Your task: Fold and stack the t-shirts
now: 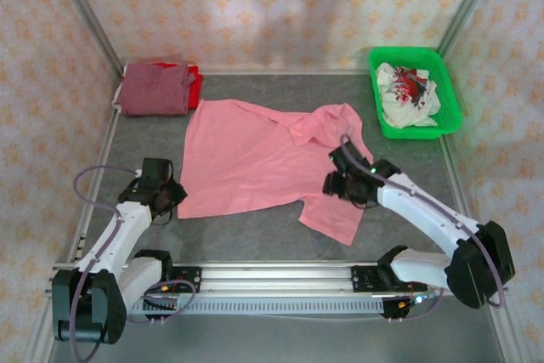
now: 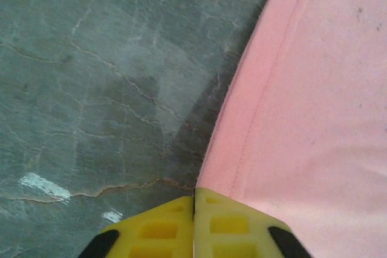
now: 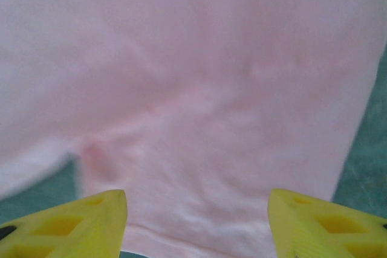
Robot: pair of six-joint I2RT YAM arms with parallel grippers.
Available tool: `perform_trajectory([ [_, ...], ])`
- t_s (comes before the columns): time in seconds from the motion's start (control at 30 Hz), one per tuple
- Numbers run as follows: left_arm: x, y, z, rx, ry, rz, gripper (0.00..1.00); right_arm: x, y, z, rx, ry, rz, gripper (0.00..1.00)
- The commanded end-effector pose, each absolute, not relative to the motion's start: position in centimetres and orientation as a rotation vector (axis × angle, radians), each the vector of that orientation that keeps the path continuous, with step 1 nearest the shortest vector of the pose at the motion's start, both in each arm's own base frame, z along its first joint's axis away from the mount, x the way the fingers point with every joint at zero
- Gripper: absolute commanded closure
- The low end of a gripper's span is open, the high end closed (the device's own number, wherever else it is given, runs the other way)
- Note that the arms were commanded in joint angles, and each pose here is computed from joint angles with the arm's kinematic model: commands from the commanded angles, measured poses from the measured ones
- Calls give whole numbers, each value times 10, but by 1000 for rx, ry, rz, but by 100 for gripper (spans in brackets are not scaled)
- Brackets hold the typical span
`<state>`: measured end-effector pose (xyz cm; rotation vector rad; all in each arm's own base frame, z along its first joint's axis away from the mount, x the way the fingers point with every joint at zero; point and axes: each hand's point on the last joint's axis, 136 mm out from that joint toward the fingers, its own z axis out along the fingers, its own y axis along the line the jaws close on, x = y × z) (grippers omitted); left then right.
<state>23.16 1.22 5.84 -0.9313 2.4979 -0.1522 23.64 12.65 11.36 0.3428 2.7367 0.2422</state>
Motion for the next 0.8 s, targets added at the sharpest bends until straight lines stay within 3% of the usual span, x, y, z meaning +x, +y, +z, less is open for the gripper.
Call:
perform_trajectory([
  [0.0, 247, 26, 87, -927, 2414, -80, 75, 287, 116, 147, 394, 2608, 269, 38],
  [0.2, 290, -12, 159, -521, 2374, -41, 64, 391, 116, 152, 517, 2523, 387, 45],
  [0.33, 308, -48, 153, -362, 2456, -62, 63, 431, 128, 121, 588, 2575, 517, 50],
  [0.77, 330, -99, 91, -214, 2554, -150, 62, 464, 166, 71, 857, 2476, 863, 52],
])
